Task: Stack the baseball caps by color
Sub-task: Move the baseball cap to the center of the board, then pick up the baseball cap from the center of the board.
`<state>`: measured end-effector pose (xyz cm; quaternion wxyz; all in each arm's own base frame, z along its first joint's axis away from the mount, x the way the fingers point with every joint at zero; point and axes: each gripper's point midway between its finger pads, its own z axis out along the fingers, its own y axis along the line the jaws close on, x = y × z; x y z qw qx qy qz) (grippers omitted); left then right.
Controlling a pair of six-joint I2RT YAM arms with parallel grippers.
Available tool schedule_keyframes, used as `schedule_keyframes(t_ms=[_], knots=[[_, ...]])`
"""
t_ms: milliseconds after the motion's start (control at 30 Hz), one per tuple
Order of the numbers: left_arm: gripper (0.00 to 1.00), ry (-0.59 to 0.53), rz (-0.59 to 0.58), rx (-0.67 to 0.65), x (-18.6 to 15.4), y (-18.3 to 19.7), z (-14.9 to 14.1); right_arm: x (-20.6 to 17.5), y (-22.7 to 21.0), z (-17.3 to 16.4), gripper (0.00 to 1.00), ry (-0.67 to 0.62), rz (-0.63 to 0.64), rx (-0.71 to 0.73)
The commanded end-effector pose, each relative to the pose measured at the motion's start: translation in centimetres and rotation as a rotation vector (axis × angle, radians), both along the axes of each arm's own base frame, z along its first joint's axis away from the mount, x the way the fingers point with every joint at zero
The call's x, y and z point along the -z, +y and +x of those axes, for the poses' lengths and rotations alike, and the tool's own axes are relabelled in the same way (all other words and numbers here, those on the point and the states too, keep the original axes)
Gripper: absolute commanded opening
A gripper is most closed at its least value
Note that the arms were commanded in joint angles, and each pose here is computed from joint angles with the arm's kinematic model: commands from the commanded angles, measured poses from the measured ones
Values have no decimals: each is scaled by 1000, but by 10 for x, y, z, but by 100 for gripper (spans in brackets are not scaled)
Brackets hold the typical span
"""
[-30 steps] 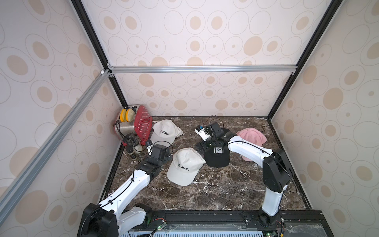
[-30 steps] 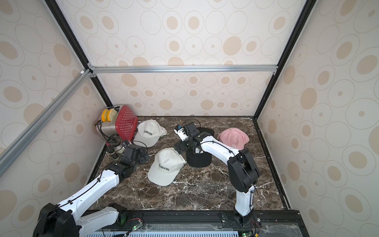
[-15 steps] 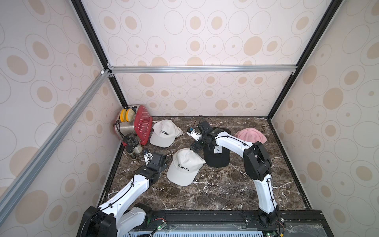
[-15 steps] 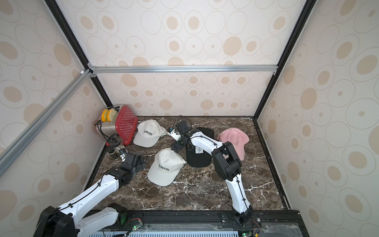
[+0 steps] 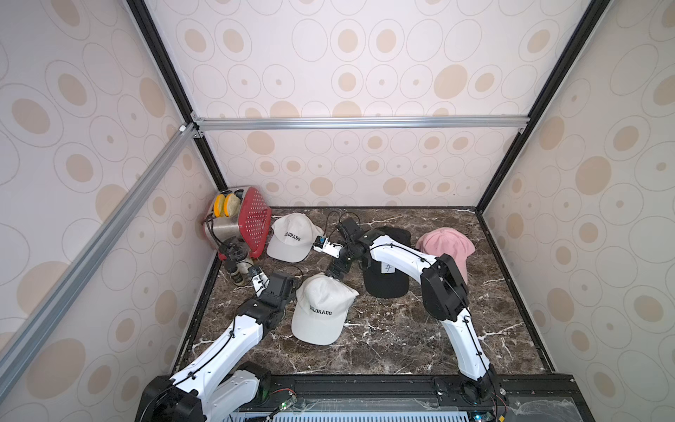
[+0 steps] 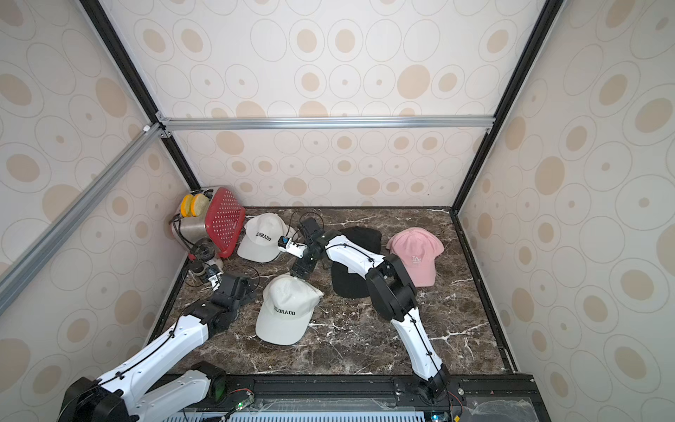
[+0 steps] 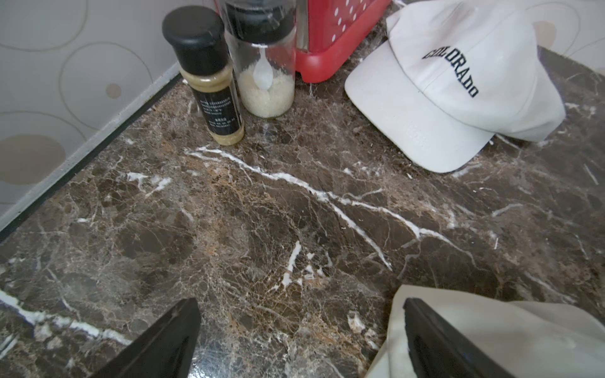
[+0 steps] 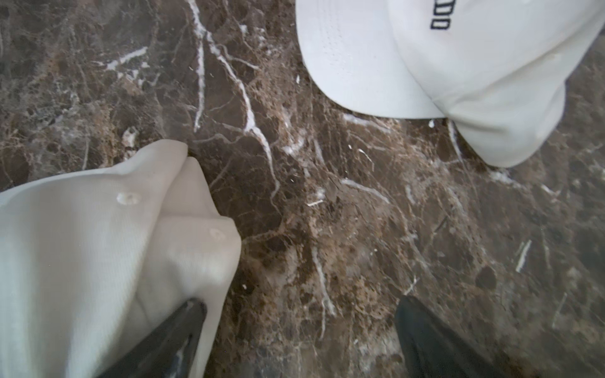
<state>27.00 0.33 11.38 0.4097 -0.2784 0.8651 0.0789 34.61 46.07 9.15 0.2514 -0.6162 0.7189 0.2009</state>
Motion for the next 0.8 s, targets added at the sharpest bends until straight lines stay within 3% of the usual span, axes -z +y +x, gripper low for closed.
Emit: schedule_keyframes(t_ms=[0, 200, 400, 500, 633, 767], knots=[[99, -71, 18, -18, -19, 4, 9, 1, 11, -8, 95, 41, 14, -48], [99, -132, 13, 24, -42, -9, 38, -16, 19, 8, 95, 18, 42, 25], [99, -147, -11, 63, -52, -23, 61, -54, -17, 45, 97, -157, -35, 260], [99, -162, -24, 68, -53, -25, 69, -80, -42, 50, 98, -188, -15, 391], [99, -176, -115, 78, -48, -24, 86, -117, -79, 43, 100, -211, 150, 554], [99, -198, -114, 63, -55, -23, 99, -152, -117, 32, 100, -229, 376, 681]])
